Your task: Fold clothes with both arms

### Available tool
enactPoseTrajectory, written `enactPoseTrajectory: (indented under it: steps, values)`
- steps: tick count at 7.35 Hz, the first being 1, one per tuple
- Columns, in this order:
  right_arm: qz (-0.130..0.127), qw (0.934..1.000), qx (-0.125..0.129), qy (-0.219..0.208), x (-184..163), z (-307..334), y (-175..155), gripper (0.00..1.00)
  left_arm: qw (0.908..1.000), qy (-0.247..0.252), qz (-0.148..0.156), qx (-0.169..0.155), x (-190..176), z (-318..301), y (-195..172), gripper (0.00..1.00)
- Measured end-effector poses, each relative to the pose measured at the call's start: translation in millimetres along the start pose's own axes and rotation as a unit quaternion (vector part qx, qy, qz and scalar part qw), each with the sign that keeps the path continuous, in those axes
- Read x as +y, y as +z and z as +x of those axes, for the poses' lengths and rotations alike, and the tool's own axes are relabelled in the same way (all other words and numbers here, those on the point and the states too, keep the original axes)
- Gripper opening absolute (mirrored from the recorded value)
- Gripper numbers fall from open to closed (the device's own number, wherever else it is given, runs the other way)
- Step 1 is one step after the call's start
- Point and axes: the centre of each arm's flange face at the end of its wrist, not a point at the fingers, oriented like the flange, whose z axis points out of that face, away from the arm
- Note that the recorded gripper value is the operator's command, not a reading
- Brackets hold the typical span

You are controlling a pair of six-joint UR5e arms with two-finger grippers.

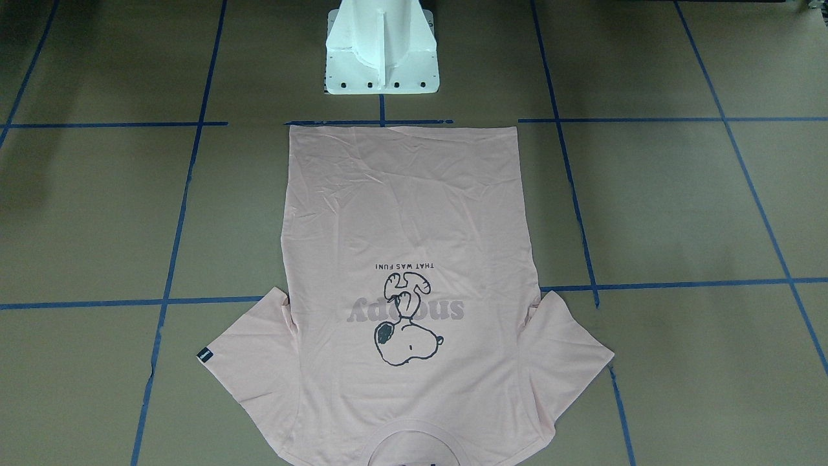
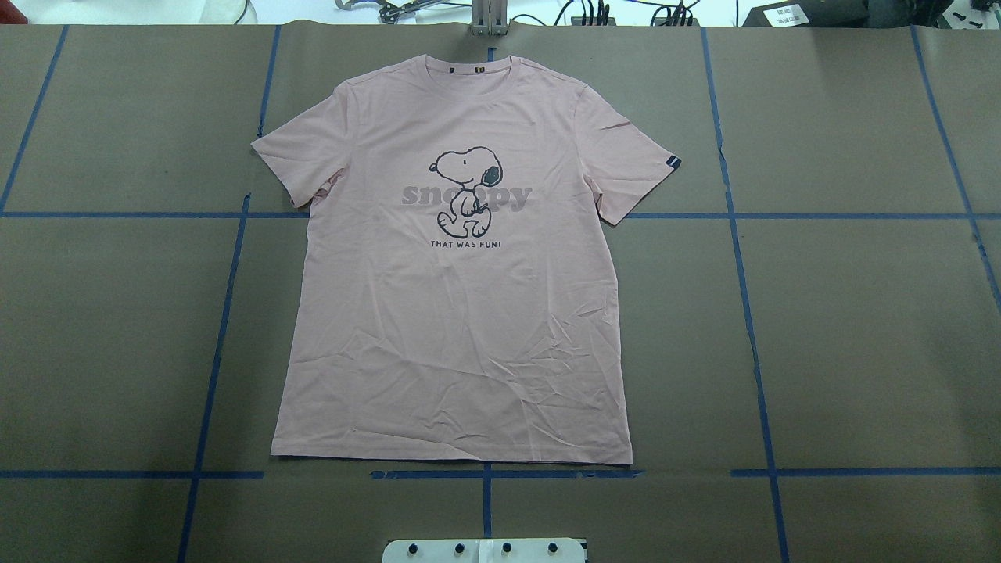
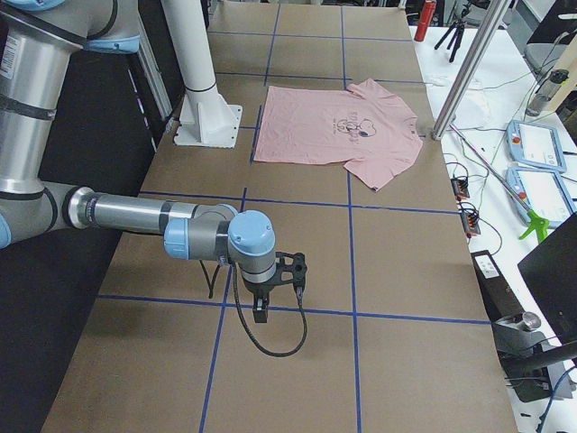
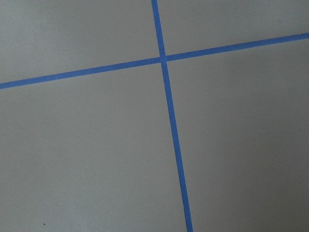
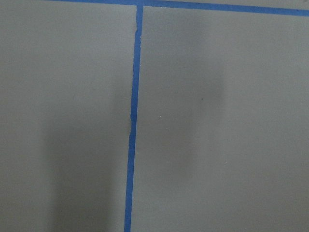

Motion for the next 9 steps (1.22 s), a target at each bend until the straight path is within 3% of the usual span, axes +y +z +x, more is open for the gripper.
enactPoseTrajectory:
  steps: [4,6,8,9]
  values:
    - [0.014,0.9998,0.0,-0.013,-4,-5,-5,1.0,0.9998,0.014,0.011,0.0,-2,5,-5,1.0]
    - [0.051,0.9978,0.001,-0.043,-22,-15,-16,1.0,0.9986,0.038,0.035,-0.005,-9,14,-14,1.0]
    - [0.103,0.9905,0.003,-0.09,-58,-33,-39,1.0,0.9916,0.091,0.09,-0.013,-36,31,-34,1.0]
    - [0.114,0.9883,0.001,-0.102,-70,-38,-44,1.0,0.9811,0.136,0.136,-0.019,-58,44,-50,1.0]
